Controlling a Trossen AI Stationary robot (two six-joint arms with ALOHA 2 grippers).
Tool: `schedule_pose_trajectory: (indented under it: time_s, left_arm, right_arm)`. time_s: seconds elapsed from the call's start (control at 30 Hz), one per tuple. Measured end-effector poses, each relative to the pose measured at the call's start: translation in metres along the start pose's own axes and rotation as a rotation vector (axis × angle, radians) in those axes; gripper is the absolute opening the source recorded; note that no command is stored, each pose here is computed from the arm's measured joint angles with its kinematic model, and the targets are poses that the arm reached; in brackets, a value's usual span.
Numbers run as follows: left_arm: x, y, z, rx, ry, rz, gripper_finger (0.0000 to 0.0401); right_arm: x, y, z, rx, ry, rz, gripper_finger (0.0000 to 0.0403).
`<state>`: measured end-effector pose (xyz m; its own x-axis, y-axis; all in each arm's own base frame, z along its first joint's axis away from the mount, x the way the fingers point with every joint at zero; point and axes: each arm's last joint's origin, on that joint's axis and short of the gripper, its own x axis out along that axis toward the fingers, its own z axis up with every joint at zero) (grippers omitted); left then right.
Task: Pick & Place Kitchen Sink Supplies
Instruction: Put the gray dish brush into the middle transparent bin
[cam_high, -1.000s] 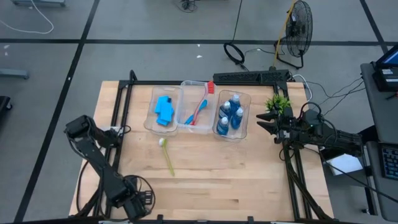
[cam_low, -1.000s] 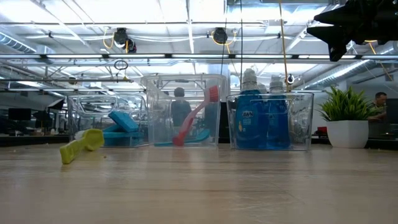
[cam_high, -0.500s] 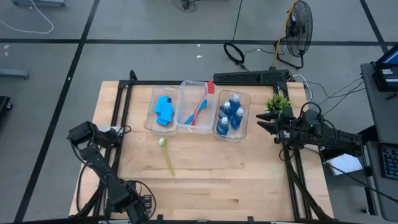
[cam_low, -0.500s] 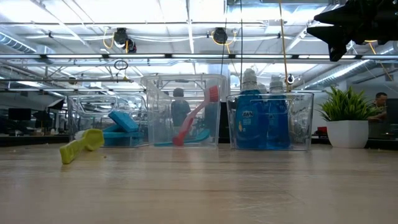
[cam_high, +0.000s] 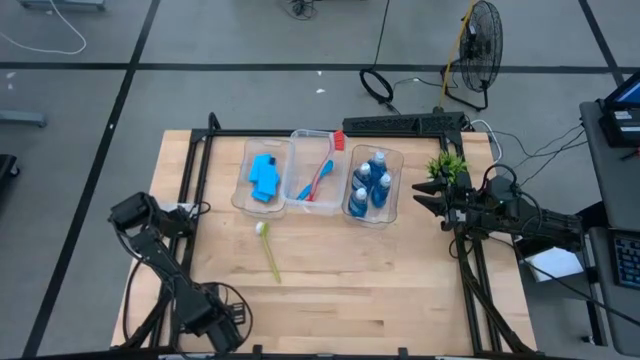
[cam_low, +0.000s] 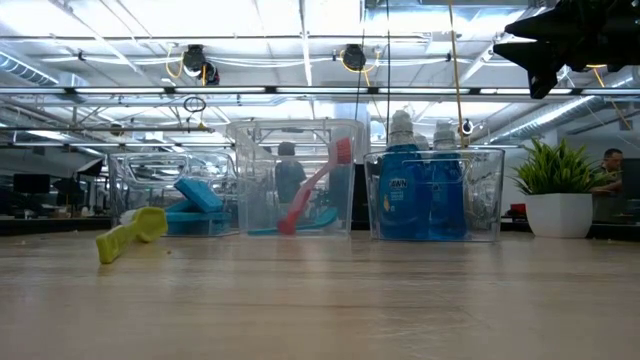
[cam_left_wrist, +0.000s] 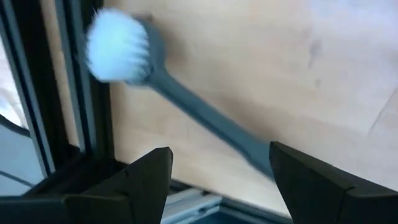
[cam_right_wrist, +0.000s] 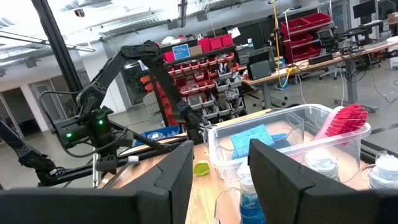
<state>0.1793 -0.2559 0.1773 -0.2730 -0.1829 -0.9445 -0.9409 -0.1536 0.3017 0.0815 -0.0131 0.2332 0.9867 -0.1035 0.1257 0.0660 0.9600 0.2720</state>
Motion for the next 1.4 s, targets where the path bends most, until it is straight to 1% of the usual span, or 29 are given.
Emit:
schedule_pose_trajectory:
  time_s: [0.1,0.27,0.4,0.57,0.7,0.9,1.07,1.4]
  left_arm:
    - [-0.001,-0.003,0.003,-0.012,-0.009,-0.006,0.0271]
    - [0.005,-0.006,0.006,-0.019,-0.014,-0.008,0.0271]
    - [0.007,-0.006,0.009,-0.035,-0.003,0.032,0.0271]
    - [0.007,-0.006,0.008,-0.043,0.001,0.046,0.0271]
    - [0.017,-0.009,0.006,-0.052,-0.004,0.077,0.0271]
    - [0.035,-0.020,-0.002,-0.050,0.015,0.087,0.0271]
    - [0.045,-0.026,-0.001,-0.063,-0.022,0.088,0.0271]
    - [0.047,-0.028,0.007,-0.061,-0.076,0.058,0.0271]
  right_arm:
    - [0.000,0.000,0.000,0.001,0.000,0.000,0.0141]
    - [0.000,0.000,0.000,0.058,0.000,-0.002,0.0141]
    - [0.000,0.000,0.000,0.066,0.000,-0.003,0.0141]
    - [0.000,0.000,0.000,0.065,0.000,-0.003,0.0141]
    - [0.000,0.000,0.000,0.064,-0.001,-0.003,0.0141]
    - [0.000,0.000,0.000,0.063,-0.001,-0.003,0.0141]
    - [0.000,0.000,0.000,0.056,0.000,-0.003,0.0141]
    - [0.000,0.000,0.001,0.077,-0.007,0.001,0.0141]
